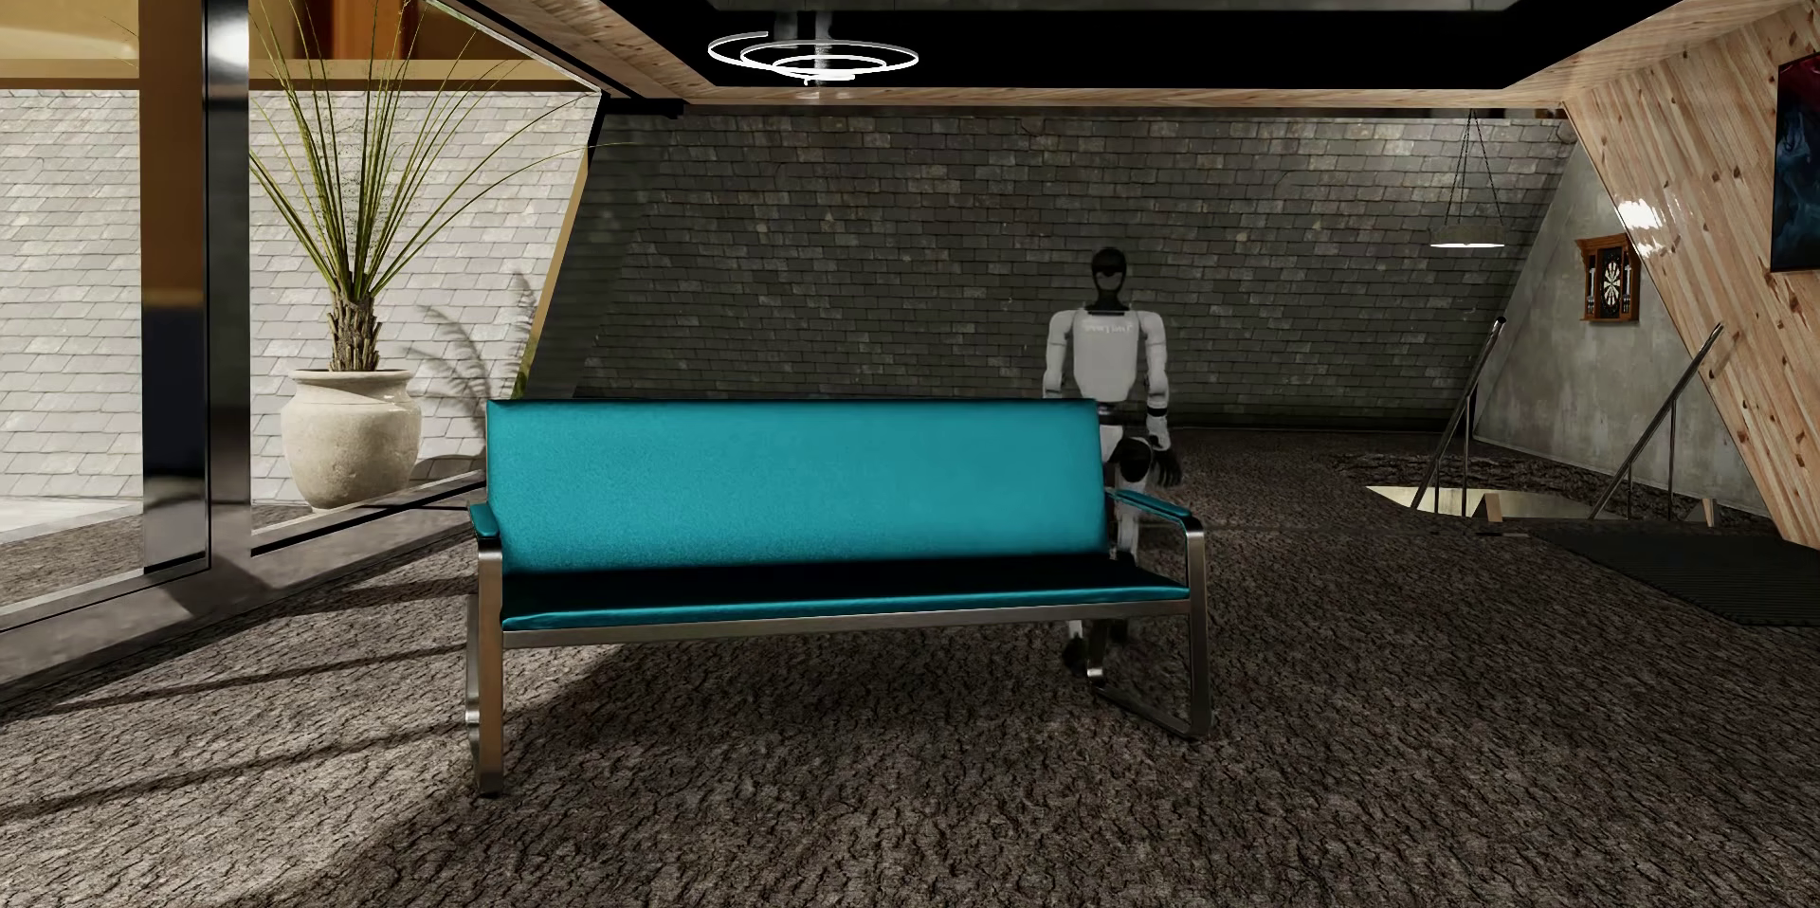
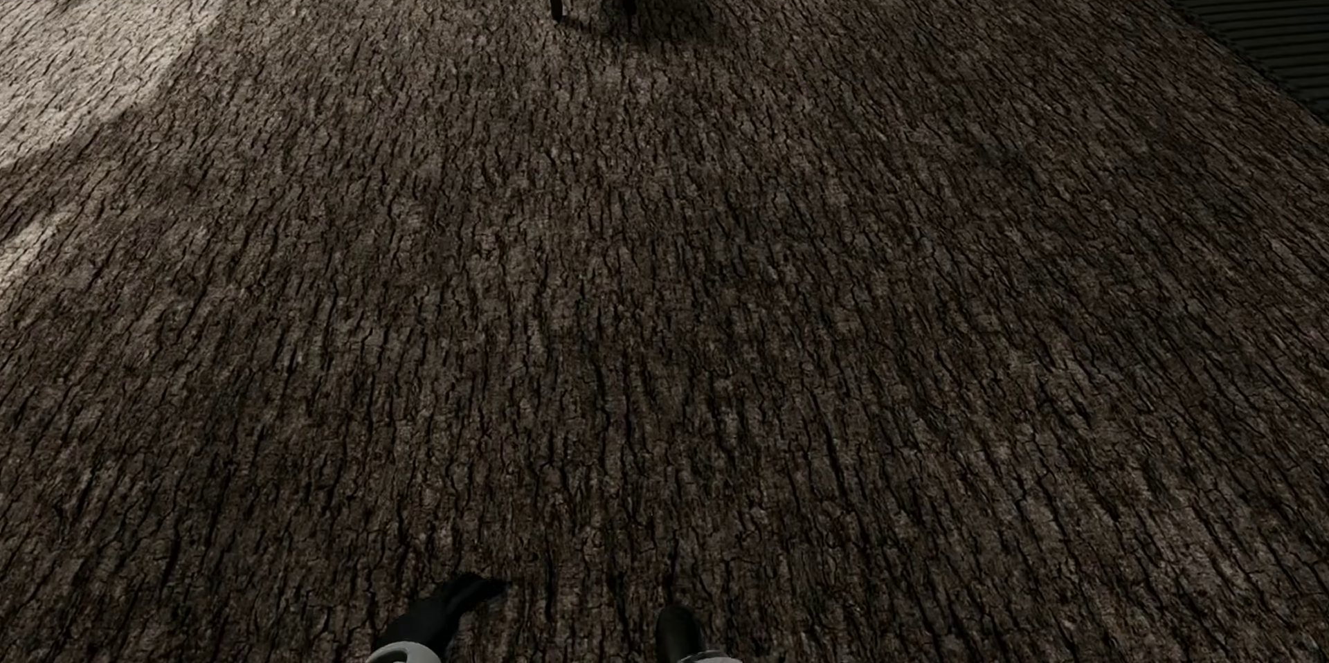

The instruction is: Go to the teal bench

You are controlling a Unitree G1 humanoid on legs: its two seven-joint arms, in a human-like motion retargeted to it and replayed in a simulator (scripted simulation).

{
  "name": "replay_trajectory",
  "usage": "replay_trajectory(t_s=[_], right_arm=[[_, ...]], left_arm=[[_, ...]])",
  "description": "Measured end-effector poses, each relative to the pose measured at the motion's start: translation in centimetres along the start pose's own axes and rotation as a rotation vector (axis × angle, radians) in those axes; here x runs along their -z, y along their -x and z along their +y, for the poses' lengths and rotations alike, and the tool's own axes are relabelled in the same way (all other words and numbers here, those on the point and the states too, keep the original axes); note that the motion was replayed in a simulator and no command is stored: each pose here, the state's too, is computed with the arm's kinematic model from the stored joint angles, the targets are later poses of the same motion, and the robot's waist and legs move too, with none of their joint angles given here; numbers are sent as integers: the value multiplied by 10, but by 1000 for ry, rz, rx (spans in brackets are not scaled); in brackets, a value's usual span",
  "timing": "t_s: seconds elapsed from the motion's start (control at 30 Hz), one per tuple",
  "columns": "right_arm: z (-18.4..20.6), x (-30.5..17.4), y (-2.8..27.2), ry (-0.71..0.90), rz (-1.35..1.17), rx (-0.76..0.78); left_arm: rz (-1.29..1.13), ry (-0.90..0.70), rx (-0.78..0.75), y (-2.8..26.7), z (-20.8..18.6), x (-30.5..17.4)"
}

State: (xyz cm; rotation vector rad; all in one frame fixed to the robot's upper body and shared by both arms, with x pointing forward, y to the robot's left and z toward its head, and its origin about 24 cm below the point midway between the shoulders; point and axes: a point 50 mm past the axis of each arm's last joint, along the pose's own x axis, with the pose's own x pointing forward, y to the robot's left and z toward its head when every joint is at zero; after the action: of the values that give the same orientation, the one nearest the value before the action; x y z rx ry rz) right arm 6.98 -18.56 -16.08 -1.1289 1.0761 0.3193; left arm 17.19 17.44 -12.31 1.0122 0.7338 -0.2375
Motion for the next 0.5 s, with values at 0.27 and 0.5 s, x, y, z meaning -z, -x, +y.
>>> replay_trajectory(t_s=[0.27, 0.5], right_arm=[[-9, -52, -4, -51, -178, -4], [-101, -123, -13, -45, -408, 249]], left_arm=[[115, -221, 332, 31, -40, 59], [247, 50, 109, 40, -31, 72]])
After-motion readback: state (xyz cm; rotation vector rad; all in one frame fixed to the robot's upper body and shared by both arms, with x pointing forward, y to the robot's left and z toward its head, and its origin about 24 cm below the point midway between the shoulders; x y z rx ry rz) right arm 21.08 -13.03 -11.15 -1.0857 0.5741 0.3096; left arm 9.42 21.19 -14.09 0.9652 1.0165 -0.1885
